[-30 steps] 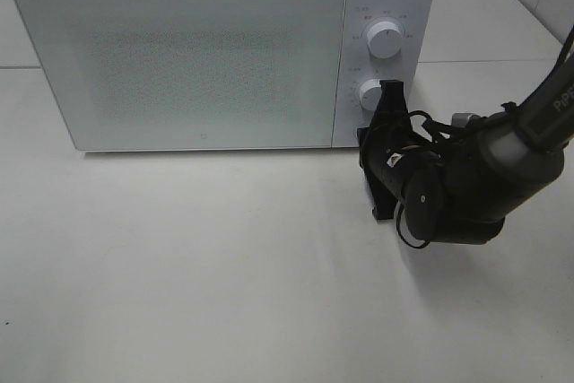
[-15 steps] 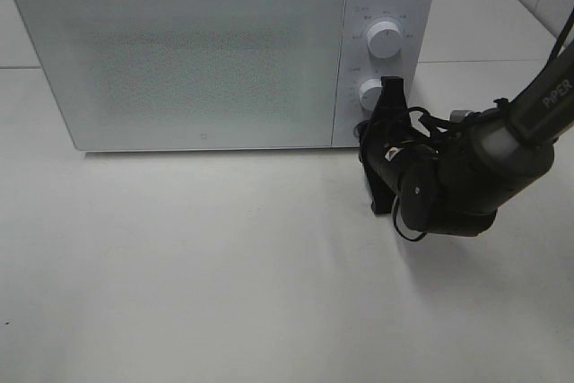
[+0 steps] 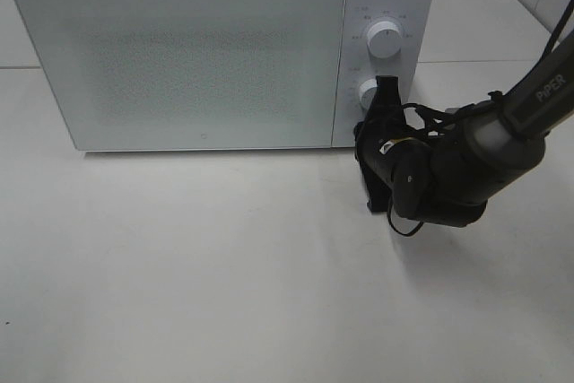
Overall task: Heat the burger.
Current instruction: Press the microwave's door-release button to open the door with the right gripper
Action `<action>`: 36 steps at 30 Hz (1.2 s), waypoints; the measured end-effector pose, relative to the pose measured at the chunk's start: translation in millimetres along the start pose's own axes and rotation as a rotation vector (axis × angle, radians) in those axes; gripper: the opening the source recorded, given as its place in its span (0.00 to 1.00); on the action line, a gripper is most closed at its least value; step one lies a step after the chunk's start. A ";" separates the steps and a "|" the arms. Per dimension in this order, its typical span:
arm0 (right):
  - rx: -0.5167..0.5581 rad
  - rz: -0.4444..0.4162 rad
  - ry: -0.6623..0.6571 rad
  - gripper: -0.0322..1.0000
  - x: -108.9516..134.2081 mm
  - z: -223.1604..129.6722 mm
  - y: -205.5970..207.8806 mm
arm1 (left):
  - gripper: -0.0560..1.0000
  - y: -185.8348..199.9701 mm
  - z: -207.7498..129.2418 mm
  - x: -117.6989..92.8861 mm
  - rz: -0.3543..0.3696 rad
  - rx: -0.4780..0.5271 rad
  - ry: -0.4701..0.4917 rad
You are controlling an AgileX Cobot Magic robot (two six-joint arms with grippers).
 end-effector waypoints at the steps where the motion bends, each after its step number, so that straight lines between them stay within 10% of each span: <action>1: -0.008 0.001 -0.013 0.03 1.6 -0.2 -2.4 | 0.99 0.0 0.0 0.0 0.000 0.000 0.000; 36: 0.076 -0.033 0.041 0.03 7.2 7.8 28.1 | 0.99 0.0 0.0 0.0 0.000 0.000 0.000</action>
Point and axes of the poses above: a point on each arm's last joint axis where the gripper is mounted, y pointing back along that axis away from the gripper, x along the wrist's bending axis when the last joint is at zero, z = x × y, the point moved 5 cm from there along -y, pointing out along that axis toward the gripper, and after that the axes turned 2 degrees about y, right-handed, at the moved point
